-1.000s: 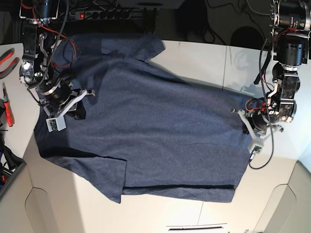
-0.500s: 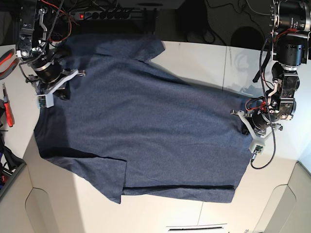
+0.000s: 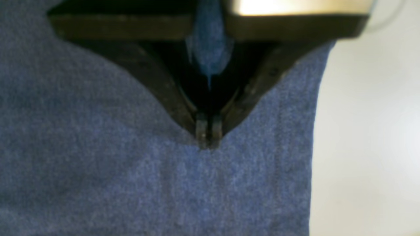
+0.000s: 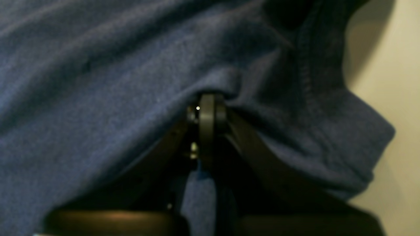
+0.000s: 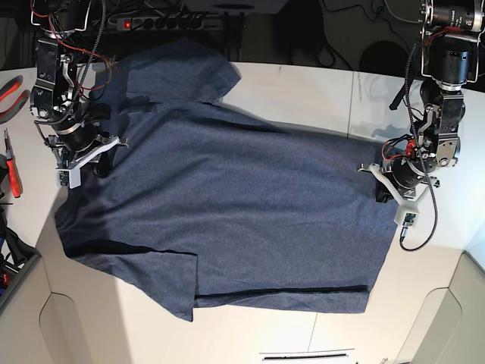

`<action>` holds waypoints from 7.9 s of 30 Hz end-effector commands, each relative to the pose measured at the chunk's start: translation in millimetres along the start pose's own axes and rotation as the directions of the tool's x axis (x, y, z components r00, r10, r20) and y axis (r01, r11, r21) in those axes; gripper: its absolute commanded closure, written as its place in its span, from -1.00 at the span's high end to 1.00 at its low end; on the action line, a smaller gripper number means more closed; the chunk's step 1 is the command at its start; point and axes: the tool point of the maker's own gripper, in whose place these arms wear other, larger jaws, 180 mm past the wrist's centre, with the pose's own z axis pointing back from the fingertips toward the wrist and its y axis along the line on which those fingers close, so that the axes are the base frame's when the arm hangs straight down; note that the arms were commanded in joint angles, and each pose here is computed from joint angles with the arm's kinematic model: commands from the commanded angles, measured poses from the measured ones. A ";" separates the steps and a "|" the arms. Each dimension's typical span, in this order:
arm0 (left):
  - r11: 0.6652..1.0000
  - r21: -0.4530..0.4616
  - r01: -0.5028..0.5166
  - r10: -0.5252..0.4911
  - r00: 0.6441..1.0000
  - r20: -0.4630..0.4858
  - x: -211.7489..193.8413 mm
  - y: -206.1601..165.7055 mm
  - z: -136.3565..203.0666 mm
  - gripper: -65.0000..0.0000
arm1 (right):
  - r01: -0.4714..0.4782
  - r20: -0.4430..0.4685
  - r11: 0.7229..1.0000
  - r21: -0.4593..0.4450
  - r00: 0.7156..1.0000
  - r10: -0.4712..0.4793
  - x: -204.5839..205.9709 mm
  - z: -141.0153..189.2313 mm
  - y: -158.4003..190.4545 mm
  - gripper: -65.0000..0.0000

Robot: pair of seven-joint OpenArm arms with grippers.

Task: Layout the t-shirt on the table in an organized manner, then fold the t-shirt properly
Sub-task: 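Grasp the shirt shoulder edges with both grippers, then stretch the shirt between both grippers, pulling them apart, then release the shirt with the right gripper and raise it away, then grasp the shirt corners with both grippers at the shirt's side edges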

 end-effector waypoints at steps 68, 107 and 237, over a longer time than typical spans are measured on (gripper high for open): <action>0.985 0.174 -0.013 -0.023 0.979 0.201 66.7 40.3 64.6 -0.58 | -0.050 0.227 0.995 -0.086 0.971 0.068 153.2 95.3 6.9 -0.19; 0.991 0.085 -0.102 0.083 0.975 0.206 42.7 7.1 55.9 -0.58 | 0.198 0.143 0.975 0.100 0.967 -0.211 43.8 176.6 -43.7 -0.32; 0.740 -0.188 -0.646 0.671 0.727 0.145 -31.8 1.5 73.5 -0.39 | 0.627 -0.099 0.774 0.089 0.779 -0.619 -79.8 100.2 -34.5 -1.00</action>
